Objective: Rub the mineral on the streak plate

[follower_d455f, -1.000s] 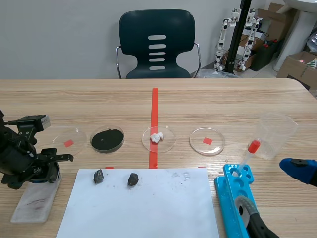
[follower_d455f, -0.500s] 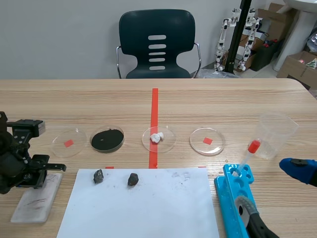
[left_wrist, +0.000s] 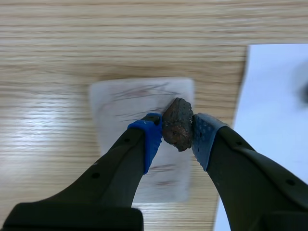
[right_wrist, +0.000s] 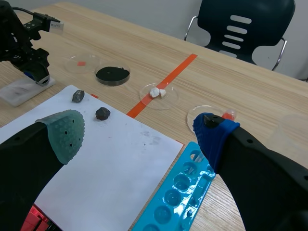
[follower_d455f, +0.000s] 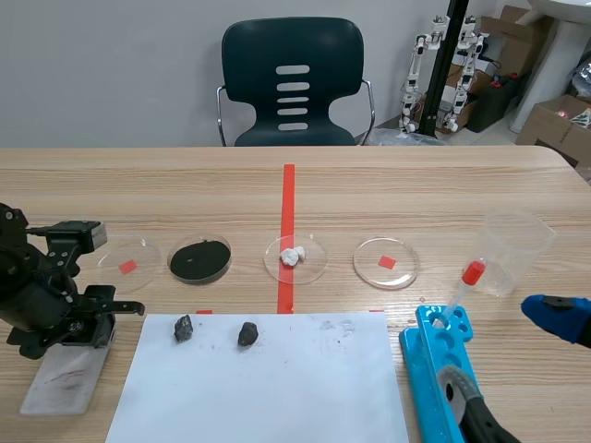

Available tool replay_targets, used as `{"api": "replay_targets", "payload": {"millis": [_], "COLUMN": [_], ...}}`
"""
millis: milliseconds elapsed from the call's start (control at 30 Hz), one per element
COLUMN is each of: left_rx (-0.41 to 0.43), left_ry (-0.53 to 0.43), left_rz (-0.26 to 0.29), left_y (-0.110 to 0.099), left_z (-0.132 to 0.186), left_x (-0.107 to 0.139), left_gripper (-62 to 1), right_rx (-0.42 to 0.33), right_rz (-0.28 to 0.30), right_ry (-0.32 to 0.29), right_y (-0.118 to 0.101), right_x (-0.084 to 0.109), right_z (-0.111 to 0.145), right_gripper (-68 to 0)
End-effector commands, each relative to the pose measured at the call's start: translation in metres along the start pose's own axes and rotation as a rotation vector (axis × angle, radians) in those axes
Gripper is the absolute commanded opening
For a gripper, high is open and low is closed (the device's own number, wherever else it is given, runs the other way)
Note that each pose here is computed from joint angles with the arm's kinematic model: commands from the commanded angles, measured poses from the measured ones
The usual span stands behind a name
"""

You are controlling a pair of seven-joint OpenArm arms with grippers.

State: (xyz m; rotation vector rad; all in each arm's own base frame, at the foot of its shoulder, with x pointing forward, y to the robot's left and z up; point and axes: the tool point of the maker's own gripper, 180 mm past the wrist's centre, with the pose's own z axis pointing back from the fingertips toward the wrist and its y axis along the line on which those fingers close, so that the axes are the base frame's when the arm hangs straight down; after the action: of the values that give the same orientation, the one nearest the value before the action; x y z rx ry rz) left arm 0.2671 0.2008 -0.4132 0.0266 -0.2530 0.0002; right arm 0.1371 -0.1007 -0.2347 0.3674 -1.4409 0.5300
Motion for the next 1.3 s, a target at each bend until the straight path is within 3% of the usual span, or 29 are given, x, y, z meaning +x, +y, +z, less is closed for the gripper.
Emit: {"api": "replay_targets", "payload": {"millis": [0, 267, 367, 700, 933, 1067, 1267], "left_rx": [0.053, 0.178, 0.182, -0.019, -0.087, -0.017, 0.124], "left_ry": [-0.009, -0.011, -0.012, -0.027, -0.036, -0.025, 0.027], "left_rz": [0.004, -0.019, -0.018, 0.032, 0.044, 0.018, 0.033], "left_y": [0.012, 0.034, 0.035, -0.001, -0.013, -0.001, 0.031], "left_z": [0.004, 0.007, 0.007, 0.004, 0.005, 0.003, -0.004], "left_x": [0.005, 0.006, 0.006, 0.008, 0.01, 0.008, -0.002], "left_gripper": [-46.4, -46.4, -46.4, -46.4, -46.4, -46.4, -46.4], "right_rx": [-0.01, -0.01, -0.01, -0.01, -0.01, -0.01, -0.01], "right_rz": [0.015, 0.015, 0.015, 0.015, 0.015, 0.015, 0.015], "right_ry": [-0.033, -0.033, -0.033, -0.033, -0.033, -0.033, -0.033], "right_y": [-0.005, -0.005, -0.005, -0.005, -0.005, -0.005, -0.005], "right_x": [0.007, 0.007, 0.007, 0.007, 0.007, 0.007, 0.007], "right_z": [-0.002, -0.002, -0.002, -0.002, -0.002, -0.002, -0.002], "right_gripper": [-20.1, -20.1, -20.1, -20.1, -20.1, -20.1, -20.1]}}
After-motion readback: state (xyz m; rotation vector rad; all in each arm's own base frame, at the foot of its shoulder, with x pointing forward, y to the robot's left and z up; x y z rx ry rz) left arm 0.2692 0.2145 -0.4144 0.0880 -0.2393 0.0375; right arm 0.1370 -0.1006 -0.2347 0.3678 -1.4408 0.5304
